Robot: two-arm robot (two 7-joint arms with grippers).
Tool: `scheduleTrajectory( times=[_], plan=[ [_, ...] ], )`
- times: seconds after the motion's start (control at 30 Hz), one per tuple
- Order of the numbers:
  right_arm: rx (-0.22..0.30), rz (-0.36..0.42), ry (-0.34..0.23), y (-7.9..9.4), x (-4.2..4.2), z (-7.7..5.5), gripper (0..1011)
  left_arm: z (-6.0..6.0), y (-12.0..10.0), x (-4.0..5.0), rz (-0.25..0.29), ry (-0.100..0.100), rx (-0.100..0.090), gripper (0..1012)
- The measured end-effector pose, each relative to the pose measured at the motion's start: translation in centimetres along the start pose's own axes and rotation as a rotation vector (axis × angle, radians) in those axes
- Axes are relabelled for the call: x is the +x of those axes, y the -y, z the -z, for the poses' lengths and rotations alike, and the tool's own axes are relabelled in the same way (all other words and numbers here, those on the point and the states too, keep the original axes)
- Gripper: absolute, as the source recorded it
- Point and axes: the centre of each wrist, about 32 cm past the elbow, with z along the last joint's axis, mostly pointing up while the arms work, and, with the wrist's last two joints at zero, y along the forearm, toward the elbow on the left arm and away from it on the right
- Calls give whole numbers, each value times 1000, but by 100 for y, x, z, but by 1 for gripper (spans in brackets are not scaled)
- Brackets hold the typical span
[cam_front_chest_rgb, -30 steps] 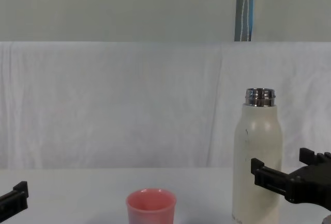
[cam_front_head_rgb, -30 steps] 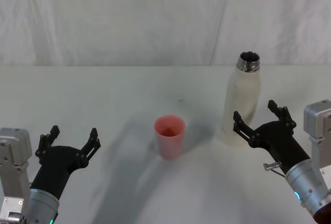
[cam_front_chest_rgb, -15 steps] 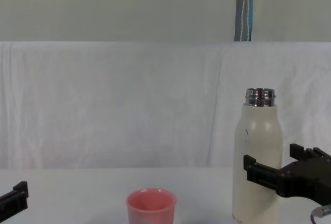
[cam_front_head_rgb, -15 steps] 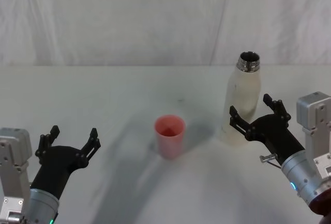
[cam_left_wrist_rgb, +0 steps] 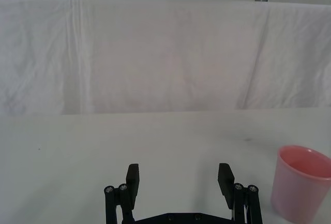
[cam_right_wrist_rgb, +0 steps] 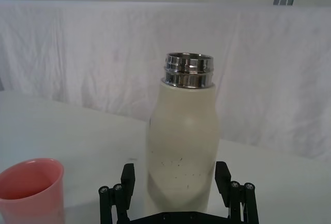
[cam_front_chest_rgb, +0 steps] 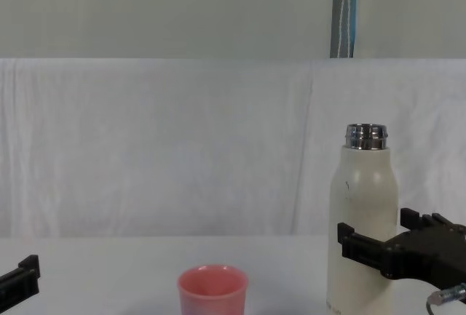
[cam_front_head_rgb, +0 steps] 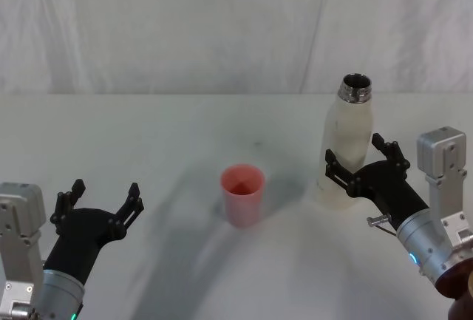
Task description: Grasp the thermos with one hand and pour water into the cup lid.
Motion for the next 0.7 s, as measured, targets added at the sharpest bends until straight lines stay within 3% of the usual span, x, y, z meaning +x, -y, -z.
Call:
scheduleTrajectory(
  times=[0.7],
  plan=[
    [-18, 1, -65, -94, -8, 30, 1001, 0, 0, 0, 0, 0, 0, 1001]
  ],
)
